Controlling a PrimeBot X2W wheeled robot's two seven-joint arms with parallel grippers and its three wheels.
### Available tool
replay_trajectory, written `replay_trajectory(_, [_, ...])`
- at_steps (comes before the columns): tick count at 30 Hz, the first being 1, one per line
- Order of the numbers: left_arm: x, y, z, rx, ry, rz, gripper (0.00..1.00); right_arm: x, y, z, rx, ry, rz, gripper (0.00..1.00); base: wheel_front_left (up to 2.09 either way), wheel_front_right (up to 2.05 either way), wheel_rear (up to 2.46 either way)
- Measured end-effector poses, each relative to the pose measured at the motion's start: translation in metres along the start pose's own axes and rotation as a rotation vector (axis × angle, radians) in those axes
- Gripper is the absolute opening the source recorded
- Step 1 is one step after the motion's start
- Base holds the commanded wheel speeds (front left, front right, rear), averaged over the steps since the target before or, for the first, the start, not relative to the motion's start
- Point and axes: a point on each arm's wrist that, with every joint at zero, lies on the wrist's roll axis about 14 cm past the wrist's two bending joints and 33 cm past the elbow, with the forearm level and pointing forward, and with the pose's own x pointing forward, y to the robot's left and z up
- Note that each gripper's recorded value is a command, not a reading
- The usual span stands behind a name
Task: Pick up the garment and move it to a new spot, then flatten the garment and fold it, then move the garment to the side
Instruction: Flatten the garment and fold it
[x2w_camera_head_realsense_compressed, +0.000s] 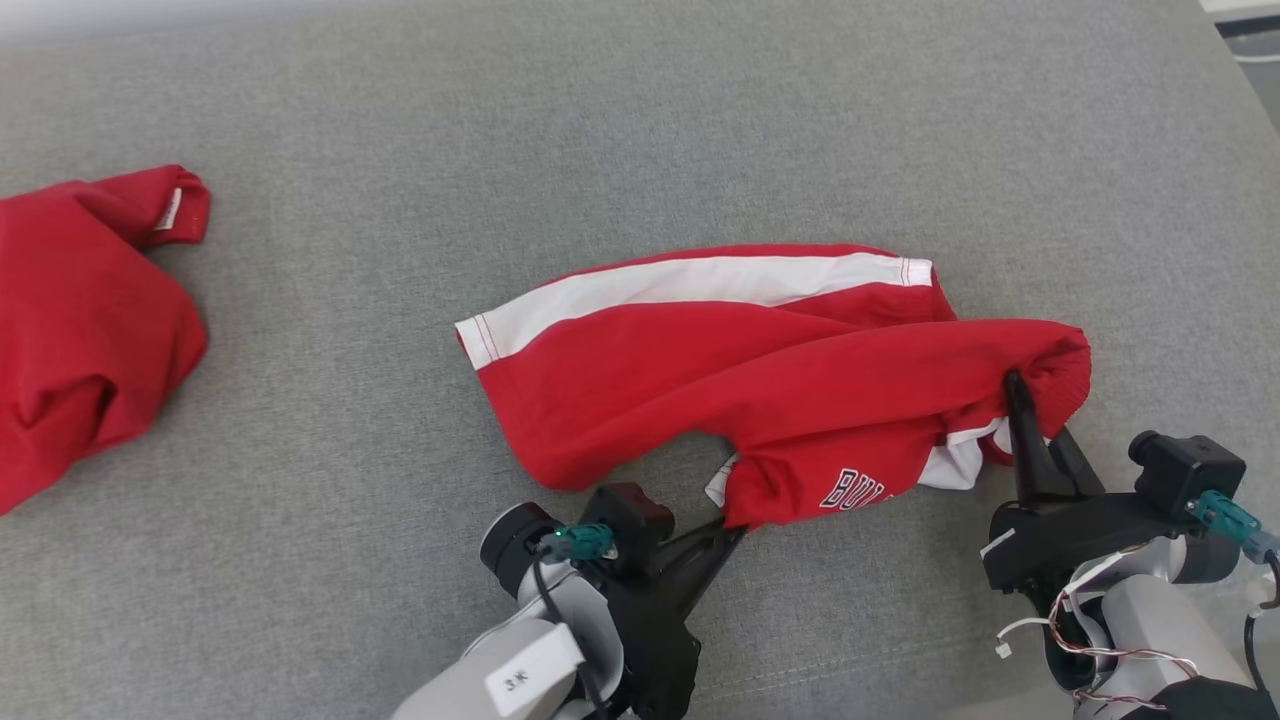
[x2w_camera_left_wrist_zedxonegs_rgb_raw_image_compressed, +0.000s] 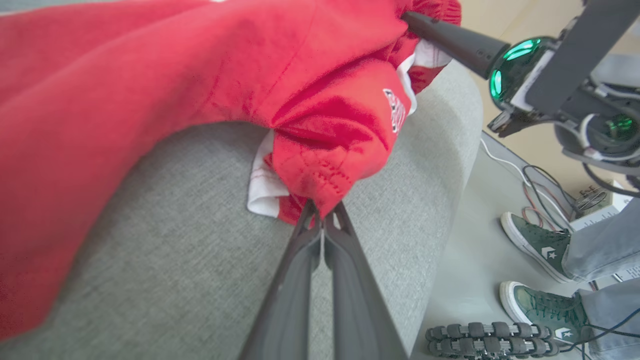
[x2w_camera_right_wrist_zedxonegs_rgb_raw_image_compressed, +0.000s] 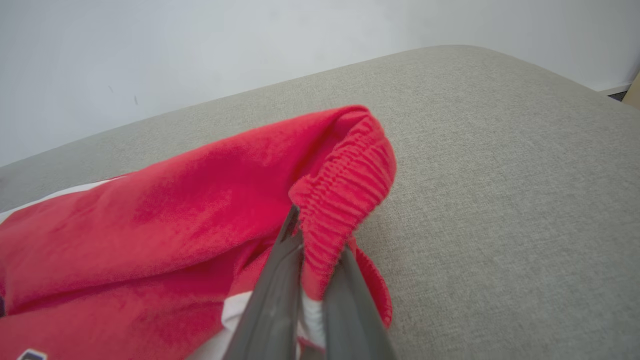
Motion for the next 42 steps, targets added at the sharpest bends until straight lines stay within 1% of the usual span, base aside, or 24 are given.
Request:
replay_trajectory(2, [-0.003, 0.0, 0.01, -0.01, -0.039, -0.001, 0.0, 0.0, 0.0, 0.004, 0.002, -0.01, 0.001, 0.0, 0.0, 0.0, 0.0])
replay_trajectory(5, [-0.013, 0.005, 0.034, 0.021, -0.108, -0.001, 0.0, 0.001, 0.004, 0.01, 0.024, -0.03, 0.007, 0.0, 0.0, 0.0, 0.0])
replay_trajectory(8, [-0.031, 0.02, 0.06, 0.042, -0.187, 0.029, 0.0, 0.002, 0.01, 0.02, 0.047, -0.058, 0.021, 0.0, 0.0, 0.0, 0.0])
replay_trajectory(12, [-0.063, 0.046, 0.109, 0.121, -0.308, 0.096, 0.0, 0.004, 0.025, 0.039, 0.099, -0.114, 0.056, 0.0, 0.0, 0.0, 0.0])
replay_trajectory(14, [-0.079, 0.051, 0.133, 0.142, -0.364, 0.116, 0.0, 0.006, 0.04, 0.055, 0.128, -0.154, 0.098, 0.0, 0.0, 0.0, 0.0])
replay_trajectory(16, [-0.093, 0.049, 0.155, 0.152, -0.417, 0.117, 0.0, 0.007, 0.059, 0.074, 0.169, -0.191, 0.156, 0.0, 0.0, 0.0, 0.0])
replay_trajectory(19, [-0.116, 0.047, 0.192, 0.116, -0.512, 0.121, 0.0, 0.008, 0.094, 0.1, 0.241, -0.202, 0.264, 0.0, 0.0, 0.0, 0.0])
replay_trajectory(23, [-0.152, 0.05, 0.247, 0.124, -0.617, 0.152, 0.0, 0.006, 0.138, 0.146, 0.366, -0.211, 0.415, 0.0, 0.0, 0.0, 0.0])
replay_trajectory(25, [-0.172, 0.051, 0.276, 0.127, -0.689, 0.169, 0.0, 0.005, 0.153, 0.18, 0.39, -0.251, 0.477, 0.0, 0.0, 0.0, 0.0])
replay_trajectory(29, [-0.203, 0.05, 0.327, 0.191, -0.8, 0.207, 0.0, -0.002, 0.169, 0.256, 0.446, -0.377, 0.567, 0.0, 0.0, 0.0, 0.0])
replay_trajectory(31, [-0.214, 0.049, 0.348, 0.191, -0.852, 0.215, 0.0, -0.005, 0.169, 0.283, 0.456, -0.422, 0.584, 0.0, 0.0, 0.0, 0.0])
replay_trajectory(32, [-0.216, 0.049, 0.352, 0.172, -0.865, 0.208, 0.0, -0.004, 0.17, 0.288, 0.456, -0.42, 0.592, 0.0, 0.0, 0.0, 0.0])
replay_trajectory(34, [-0.212, 0.056, 0.348, 0.126, -0.838, 0.211, 0.0, 0.0, 0.17, 0.286, 0.466, -0.397, 0.592, 0.0, 0.0, 0.0, 0.0])
replay_trajectory(38, [-0.193, 0.07, 0.318, 0.037, -0.698, 0.214, 0.0, 0.01, 0.17, 0.262, 0.457, -0.288, 0.592, 0.0, 0.0, 0.0, 0.0])
replay_trajectory(42, [-0.183, 0.088, 0.289, -0.058, -0.599, 0.226, 0.0, 0.022, 0.17, 0.232, 0.467, -0.181, 0.579, 0.0, 0.0, 0.0, 0.0])
